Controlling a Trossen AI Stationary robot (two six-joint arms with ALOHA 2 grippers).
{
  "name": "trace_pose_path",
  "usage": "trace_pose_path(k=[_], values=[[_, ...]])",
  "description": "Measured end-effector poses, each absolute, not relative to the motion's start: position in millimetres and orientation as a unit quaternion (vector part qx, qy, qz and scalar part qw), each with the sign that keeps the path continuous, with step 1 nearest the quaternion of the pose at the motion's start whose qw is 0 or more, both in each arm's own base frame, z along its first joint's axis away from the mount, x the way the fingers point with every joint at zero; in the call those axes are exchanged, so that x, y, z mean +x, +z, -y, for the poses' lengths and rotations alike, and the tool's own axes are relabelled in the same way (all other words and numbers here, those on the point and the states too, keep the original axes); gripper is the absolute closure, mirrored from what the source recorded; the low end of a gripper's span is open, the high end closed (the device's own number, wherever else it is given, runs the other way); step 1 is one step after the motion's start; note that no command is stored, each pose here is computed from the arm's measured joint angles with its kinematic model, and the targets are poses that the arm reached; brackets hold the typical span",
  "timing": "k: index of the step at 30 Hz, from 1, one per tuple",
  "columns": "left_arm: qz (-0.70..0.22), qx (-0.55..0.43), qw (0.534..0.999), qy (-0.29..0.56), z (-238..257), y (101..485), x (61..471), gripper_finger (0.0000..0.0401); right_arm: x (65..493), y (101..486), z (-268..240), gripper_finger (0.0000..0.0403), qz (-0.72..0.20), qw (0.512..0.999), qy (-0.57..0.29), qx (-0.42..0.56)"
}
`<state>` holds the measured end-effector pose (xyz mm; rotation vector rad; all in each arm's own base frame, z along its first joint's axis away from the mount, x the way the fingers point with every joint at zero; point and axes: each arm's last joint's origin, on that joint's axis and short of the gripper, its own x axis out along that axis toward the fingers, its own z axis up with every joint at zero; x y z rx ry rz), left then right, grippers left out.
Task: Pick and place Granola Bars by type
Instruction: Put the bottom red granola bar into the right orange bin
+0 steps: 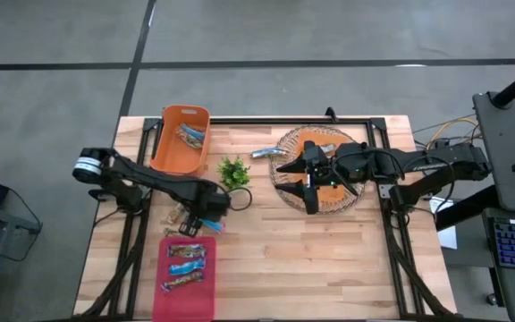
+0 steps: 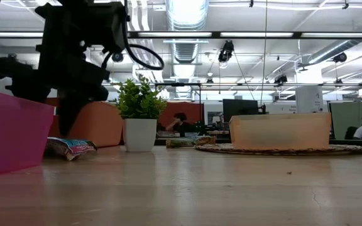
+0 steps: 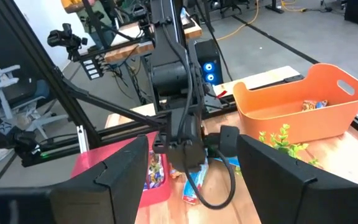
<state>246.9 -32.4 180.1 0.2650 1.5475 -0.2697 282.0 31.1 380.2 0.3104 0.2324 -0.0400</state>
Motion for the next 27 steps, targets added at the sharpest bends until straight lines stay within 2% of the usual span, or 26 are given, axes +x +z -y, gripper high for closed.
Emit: trace_pose_path(k=[6,12,15,21,23,27], values=[[-0.687,0.118,0.707,-0.120,34,166,259,0.0188,282,380,-31,0.0170,-0.115,0.981,-0.020,0.154],[-0.709,0.106,0.689,-0.111,34,152,260,0.0202,282,380,-31,0.0170,-0.115,0.981,-0.020,0.154],[-0.710,0.105,0.687,-0.109,34,150,261,0.0245,282,380,-31,0.0170,-0.115,0.981,-0.020,0.154],[-0.708,0.095,0.693,-0.101,34,153,260,0.0373,282,380,-31,0.0170,-0.115,0.981,-0.020,0.154],[-0.704,0.090,0.698,-0.096,34,156,260,0.0388,282,380,-31,0.0170,-0.115,0.981,-0.020,0.154],[-0.691,0.081,0.713,-0.087,34,166,258,0.0391,281,381,-31,0.0170,-0.114,0.981,-0.020,0.157]])
